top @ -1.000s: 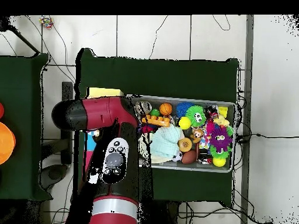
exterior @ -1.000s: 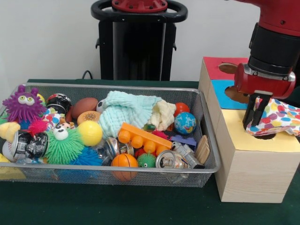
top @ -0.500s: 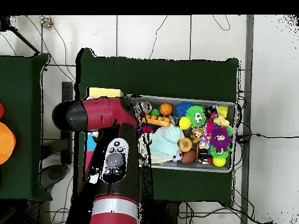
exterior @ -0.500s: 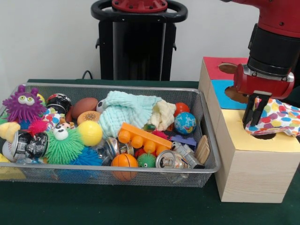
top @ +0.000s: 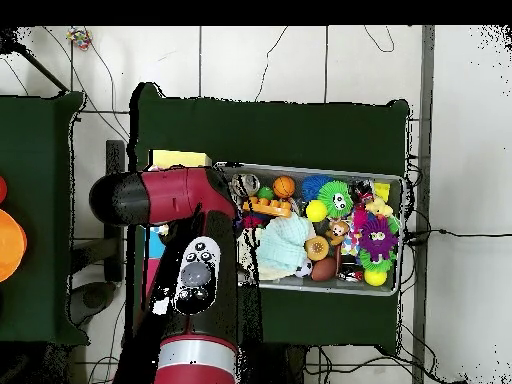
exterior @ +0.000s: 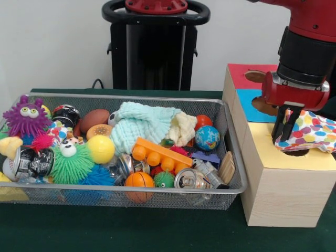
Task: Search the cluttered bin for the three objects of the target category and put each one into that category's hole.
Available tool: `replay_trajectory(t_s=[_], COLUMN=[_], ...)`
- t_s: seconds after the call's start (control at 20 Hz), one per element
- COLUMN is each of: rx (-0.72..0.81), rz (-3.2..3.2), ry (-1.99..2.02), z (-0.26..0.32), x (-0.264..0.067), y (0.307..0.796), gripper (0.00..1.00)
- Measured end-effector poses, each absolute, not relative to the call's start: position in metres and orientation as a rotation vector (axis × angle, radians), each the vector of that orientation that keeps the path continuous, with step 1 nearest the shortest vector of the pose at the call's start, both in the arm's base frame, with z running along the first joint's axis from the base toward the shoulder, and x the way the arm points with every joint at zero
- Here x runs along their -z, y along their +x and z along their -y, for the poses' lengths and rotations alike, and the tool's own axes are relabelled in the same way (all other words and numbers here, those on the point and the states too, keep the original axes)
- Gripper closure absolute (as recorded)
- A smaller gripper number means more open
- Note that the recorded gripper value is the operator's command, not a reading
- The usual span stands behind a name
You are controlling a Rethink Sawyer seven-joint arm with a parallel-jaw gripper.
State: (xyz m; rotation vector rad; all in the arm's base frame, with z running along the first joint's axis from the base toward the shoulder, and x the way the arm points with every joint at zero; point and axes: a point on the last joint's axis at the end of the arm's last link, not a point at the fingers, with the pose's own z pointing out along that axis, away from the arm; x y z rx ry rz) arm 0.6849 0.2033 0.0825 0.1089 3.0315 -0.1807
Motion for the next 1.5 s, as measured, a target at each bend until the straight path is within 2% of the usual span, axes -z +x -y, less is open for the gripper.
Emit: replay_trajectory(t_s=[0.7,0.75,1.5], rx=[0.176,0.179,0.181], rz=[-3.032,-3.040,-3.022], ry=[0.123,0.129,0.129], z=[-0.199,-0.199,-0.199], x=[-0.089,-0.095,-0.116], y=[0.696,0.702,0.726], gripper=[1.00,0.00,0.00])
